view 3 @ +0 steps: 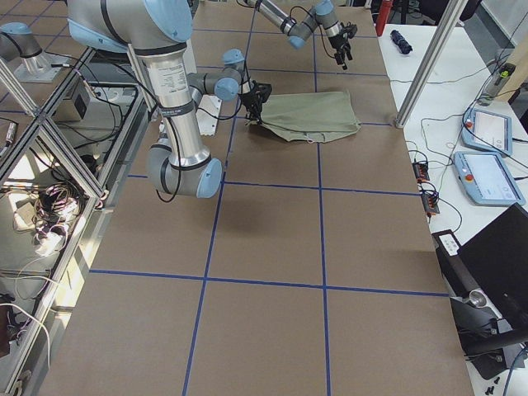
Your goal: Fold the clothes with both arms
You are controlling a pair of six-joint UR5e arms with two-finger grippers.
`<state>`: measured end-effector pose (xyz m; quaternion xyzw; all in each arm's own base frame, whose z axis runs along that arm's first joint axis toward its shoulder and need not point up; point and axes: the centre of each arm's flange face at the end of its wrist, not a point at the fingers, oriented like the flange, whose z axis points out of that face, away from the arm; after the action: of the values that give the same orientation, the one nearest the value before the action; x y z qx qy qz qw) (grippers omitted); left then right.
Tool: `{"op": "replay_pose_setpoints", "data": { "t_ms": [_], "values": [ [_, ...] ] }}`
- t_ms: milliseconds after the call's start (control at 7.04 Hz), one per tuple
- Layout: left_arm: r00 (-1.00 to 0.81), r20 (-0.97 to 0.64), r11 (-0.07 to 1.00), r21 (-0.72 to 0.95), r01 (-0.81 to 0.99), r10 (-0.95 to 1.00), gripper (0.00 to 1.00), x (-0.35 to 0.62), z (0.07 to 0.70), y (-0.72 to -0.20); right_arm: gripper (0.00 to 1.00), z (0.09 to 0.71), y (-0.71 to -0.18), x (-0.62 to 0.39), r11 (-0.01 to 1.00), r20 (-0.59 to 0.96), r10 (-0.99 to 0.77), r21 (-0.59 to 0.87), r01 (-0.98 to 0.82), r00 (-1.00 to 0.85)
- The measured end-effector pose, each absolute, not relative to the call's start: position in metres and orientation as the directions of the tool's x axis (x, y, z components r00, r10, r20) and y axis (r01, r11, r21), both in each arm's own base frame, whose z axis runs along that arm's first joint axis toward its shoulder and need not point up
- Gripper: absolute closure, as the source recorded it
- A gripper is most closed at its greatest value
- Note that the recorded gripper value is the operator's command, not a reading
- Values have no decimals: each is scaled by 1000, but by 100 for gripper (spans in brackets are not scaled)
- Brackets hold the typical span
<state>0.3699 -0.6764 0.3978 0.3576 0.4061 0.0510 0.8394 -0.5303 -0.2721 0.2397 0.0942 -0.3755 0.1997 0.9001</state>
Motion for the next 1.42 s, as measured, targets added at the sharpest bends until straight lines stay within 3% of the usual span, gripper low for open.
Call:
{"op": "replay_pose_setpoints", "data": {
  "t_ms": [142,284,852,1278,1420],
  "values": [
    [665,-645,739,642,205,377,0,370,397,-676,77,243,-255,-532,904,713,283,26,-427,641],
    [662,-646,736,645,206,381,0,371,395,-675,1,244,-242,-534,902,716,278,34,-430,641],
    [648,-650,728,653,209,397,0,374,387,-668,0,242,-232,-543,924,703,144,156,-349,696],
    [641,-660,735,643,213,392,0,379,388,-663,1,243,-255,-561,958,595,-170,285,-8,785],
    [637,-668,742,634,218,384,0,382,388,-661,22,245,-258,-564,939,545,-277,329,102,791]
  ]
}}
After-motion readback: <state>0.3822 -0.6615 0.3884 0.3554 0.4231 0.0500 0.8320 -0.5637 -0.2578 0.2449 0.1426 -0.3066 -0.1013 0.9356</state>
